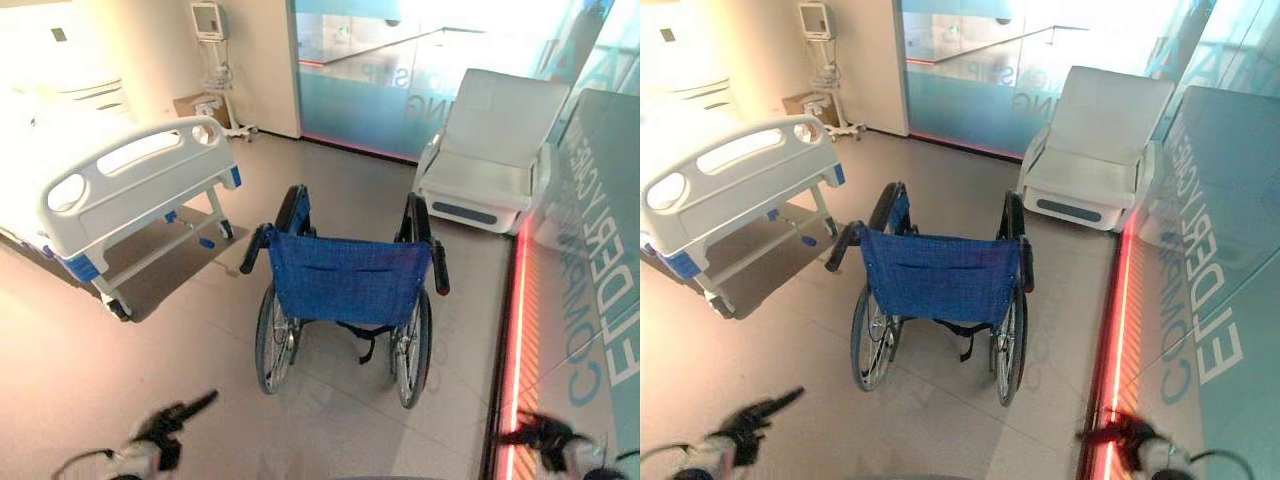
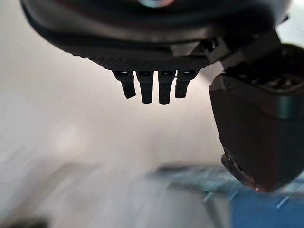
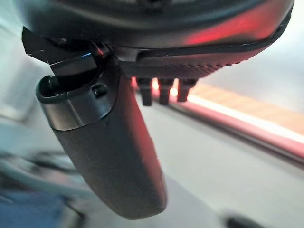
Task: Push the wheelchair next to the bed
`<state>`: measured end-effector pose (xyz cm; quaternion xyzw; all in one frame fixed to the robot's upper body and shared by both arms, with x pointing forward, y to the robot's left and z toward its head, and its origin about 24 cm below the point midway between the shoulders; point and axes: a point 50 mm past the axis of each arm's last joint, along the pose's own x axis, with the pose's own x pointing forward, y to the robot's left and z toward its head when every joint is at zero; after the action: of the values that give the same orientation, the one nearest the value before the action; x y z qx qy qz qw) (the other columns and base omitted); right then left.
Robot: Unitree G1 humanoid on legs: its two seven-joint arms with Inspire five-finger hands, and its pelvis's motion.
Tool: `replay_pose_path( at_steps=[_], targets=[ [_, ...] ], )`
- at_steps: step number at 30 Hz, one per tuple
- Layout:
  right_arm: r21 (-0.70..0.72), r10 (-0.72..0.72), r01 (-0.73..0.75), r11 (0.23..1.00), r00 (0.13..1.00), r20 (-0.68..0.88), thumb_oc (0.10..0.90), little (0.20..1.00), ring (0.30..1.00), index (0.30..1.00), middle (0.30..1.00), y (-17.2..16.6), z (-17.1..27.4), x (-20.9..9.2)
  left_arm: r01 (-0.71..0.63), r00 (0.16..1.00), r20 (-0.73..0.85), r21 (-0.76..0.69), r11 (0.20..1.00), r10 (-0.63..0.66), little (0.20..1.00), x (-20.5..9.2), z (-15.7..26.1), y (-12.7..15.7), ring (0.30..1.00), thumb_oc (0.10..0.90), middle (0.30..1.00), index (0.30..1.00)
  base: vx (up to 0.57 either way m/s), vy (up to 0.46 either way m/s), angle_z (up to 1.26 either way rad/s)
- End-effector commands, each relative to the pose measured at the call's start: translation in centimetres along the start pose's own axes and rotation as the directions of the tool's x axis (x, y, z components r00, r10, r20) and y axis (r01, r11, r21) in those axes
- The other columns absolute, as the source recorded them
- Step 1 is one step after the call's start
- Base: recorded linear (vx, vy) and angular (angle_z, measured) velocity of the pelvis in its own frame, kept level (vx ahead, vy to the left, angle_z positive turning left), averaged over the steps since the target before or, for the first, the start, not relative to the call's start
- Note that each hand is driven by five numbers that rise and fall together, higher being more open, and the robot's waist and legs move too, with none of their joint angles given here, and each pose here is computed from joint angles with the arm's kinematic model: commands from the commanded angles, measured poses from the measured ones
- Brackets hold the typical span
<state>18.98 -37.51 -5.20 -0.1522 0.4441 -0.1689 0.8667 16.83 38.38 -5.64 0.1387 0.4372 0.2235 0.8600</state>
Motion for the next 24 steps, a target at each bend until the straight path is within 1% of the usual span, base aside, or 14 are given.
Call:
replay_pose_path(
  at_steps=[1, 4, 6, 8, 9, 10, 11, 13, 16, 18, 20, 22, 23, 24],
  targets=[
    [0.151, -0.202, 0.165, 0.975, 0.938, 0.281, 0.800, 0.900, 0.900, 0.900, 0.900, -4.8, 10.3, -1.5, -0.077, 0.933, 0.344, -0.100, 0.992, 0.107, 0.900, -1.1, 12.0, 3.6, 0.900, 0.800, 0.900, 0.900, 0.01, 0.014, 0.05],
    [0.209, -0.286, 0.219, 0.953, 0.877, 0.385, 0.800, 0.900, 0.900, 0.900, 0.900, -6.9, 14.7, -3.4, -0.146, 0.868, 0.460, -0.128, 0.981, 0.189, 0.900, -2.8, 16.2, 5.9, 0.900, 0.800, 0.900, 0.900, 0.00, 0.005, 0.01],
    [0.255, -0.349, 0.254, 0.933, 0.806, 0.477, 0.800, 0.900, 0.900, 0.900, 0.900, -8.2, 18.7, -5.4, -0.194, 0.801, 0.550, -0.137, 0.971, 0.237, 0.900, -4.6, 20.1, 7.1, 0.900, 0.800, 0.900, 0.900, 0.00, 0.000, 0.00],
    [0.265, -0.370, 0.264, 0.927, 0.760, 0.535, 0.800, 0.900, 0.900, 0.900, 0.900, -8.7, 21.0, -6.8, -0.200, 0.755, 0.607, -0.145, 0.969, 0.247, 0.900, -5.9, 22.3, 7.5, 0.900, 0.800, 0.900, 0.900, 0.00, 0.000, 0.00],
    [0.280, -0.382, 0.264, 0.923, 0.716, 0.584, 0.800, 0.900, 0.900, 0.900, 0.900, -8.7, 23.2, -8.3, -0.188, 0.717, 0.654, -0.150, 0.971, 0.240, 0.900, -7.3, 24.5, 7.7, 0.900, 0.800, 0.900, 0.900, 0.03, 0.018, 0.01],
    [0.284, -0.372, 0.243, 0.928, 0.680, 0.632, 0.800, 0.900, 0.900, 0.900, 0.900, -8.6, 25.2, -9.7, -0.159, 0.688, 0.695, -0.135, 0.978, 0.207, 0.900, -8.5, 26.4, 7.5, 0.900, 0.800, 0.900, 0.900, 0.00, 0.000, 0.00],
    [0.286, -0.371, 0.241, 0.928, 0.677, 0.635, 0.800, 0.900, 0.900, 0.900, 0.900, -8.6, 25.4, -9.8, -0.155, 0.686, 0.699, -0.133, 0.979, 0.204, 0.900, -8.6, 26.6, 7.5, 0.900, 0.800, 0.900, 0.900, 0.03, 0.016, -0.01],
    [0.285, -0.338, 0.189, 0.940, 0.629, 0.700, 0.800, 0.900, 0.900, 0.900, 0.900, -8.3, 27.9, -11.8, -0.082, 0.643, 0.758, -0.075, 0.994, 0.110, 0.900, -10.6, 29.1, 6.8, 0.900, 0.800, 0.900, 0.900, 0.04, 0.015, -0.01],
    [0.277, -0.292, 0.121, 0.953, 0.601, 0.744, 0.800, 0.900, 0.900, 0.900, 0.900, -8.0, 29.5, -13.2, -0.033, 0.604, 0.795, -0.044, 0.999, 0.054, 0.900, -12.1, 30.9, 6.5, 0.900, 0.800, 0.900, 0.900, 0.04, 0.012, -0.02],
    [0.269, -0.253, 0.064, 0.961, 0.593, 0.765, 0.800, 0.900, 0.900, 0.900, 0.900, -7.6, 30.3, -13.8, -0.010, 0.583, 0.812, -0.023, 1.000, 0.025, 0.900, -12.8, 31.7, 6.3, 0.900, 0.800, 0.900, 0.900, 0.04, 0.005, 0.00],
    [0.239, -0.172, -0.036, 0.970, 0.589, 0.790, 0.800, 0.900, 0.900, 0.900, 0.900, -6.5, 31.5, -14.6, 0.092, 0.570, 0.819, 0.026, 0.995, -0.074, 0.900, -13.8, 32.9, 5.6, 0.900, 0.800, 0.900, 0.900, 0.05, 0.002, 0.00],
    [0.223, -0.130, -0.087, 0.971, 0.593, 0.795, 0.800, 0.900, 0.900, 0.900, 0.900, -5.9, 31.9, -14.8, 0.157, 0.570, 0.809, 0.064, 0.986, -0.143, 0.900, -14.1, 33.3, 5.0, 0.900, 0.800, 0.900, 0.900, 0.02, 0.000, 0.00],
    [0.209, -0.085, -0.141, 0.968, 0.599, 0.796, 0.800, 0.900, 0.900, 0.900, 0.900, -5.3, 32.1, -14.8, 0.216, 0.572, 0.791, 0.111, 0.970, -0.218, 0.900, -14.1, 33.5, 4.2, 0.900, 0.800, 0.900, 0.900, 0.00, 0.000, 0.00],
    [0.207, -0.069, -0.161, 0.965, 0.605, 0.793, 0.800, 0.900, 0.900, 0.900, 0.900, -5.1, 32.2, -14.8, 0.229, 0.570, 0.786, 0.129, 0.965, -0.240, 0.900, -14.2, 33.6, 3.9, 0.900, 0.800, 0.900, 0.900, 0.00, 0.000, 0.00]
  ],
)
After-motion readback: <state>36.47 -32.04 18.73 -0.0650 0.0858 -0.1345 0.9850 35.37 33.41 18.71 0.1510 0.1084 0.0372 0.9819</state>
